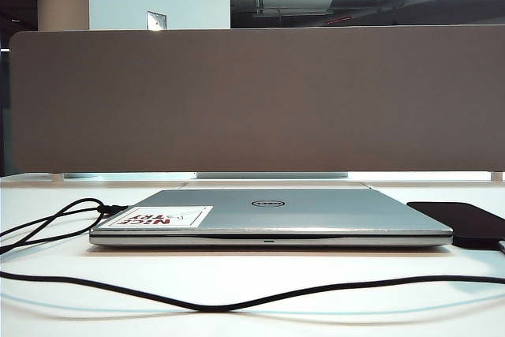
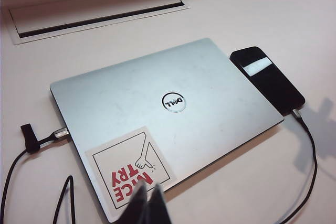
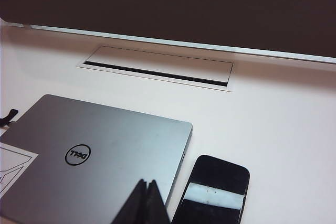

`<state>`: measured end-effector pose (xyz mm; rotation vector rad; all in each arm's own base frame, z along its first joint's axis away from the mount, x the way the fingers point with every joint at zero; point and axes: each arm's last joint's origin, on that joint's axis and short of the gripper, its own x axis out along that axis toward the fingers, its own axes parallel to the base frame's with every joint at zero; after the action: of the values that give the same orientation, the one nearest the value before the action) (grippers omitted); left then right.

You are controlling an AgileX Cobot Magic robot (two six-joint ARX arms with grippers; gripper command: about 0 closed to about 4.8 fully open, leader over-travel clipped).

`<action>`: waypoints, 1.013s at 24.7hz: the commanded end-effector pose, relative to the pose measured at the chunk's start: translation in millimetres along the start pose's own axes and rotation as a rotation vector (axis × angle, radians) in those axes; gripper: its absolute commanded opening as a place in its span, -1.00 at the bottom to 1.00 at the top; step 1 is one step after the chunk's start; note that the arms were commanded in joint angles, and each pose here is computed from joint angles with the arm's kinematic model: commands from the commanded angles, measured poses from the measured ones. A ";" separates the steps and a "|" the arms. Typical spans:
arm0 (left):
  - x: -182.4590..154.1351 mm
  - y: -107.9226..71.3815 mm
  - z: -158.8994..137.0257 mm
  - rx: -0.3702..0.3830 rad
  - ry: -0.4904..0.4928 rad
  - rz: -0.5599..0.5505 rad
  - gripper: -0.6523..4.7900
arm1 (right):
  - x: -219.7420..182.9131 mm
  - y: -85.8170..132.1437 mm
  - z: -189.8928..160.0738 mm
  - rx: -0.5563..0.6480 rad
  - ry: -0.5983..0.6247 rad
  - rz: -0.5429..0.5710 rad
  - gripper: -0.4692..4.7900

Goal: Pick up the charging cable and the phone, plug the charging cable into the charging port on the phone, and finally place them back on the table.

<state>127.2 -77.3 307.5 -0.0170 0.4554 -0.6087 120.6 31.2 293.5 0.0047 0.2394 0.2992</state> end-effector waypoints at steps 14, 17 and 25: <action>21.6 11.3 -81.2 0.025 -0.185 -0.021 -0.78 | -20.3 -0.4 -60.7 -0.004 -0.075 -0.003 -0.84; 27.6 13.6 -95.5 0.019 -0.152 -0.017 -0.78 | -20.3 -0.4 -60.7 -0.004 -0.074 -0.003 -0.84; 21.9 13.6 -99.3 0.026 -0.191 -0.019 -0.78 | -20.3 -0.4 -60.7 -0.004 -0.075 -0.003 -0.84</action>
<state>110.3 -67.6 203.0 -0.0477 0.2971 -0.6237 87.6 23.0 236.1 0.0095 0.1875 0.2970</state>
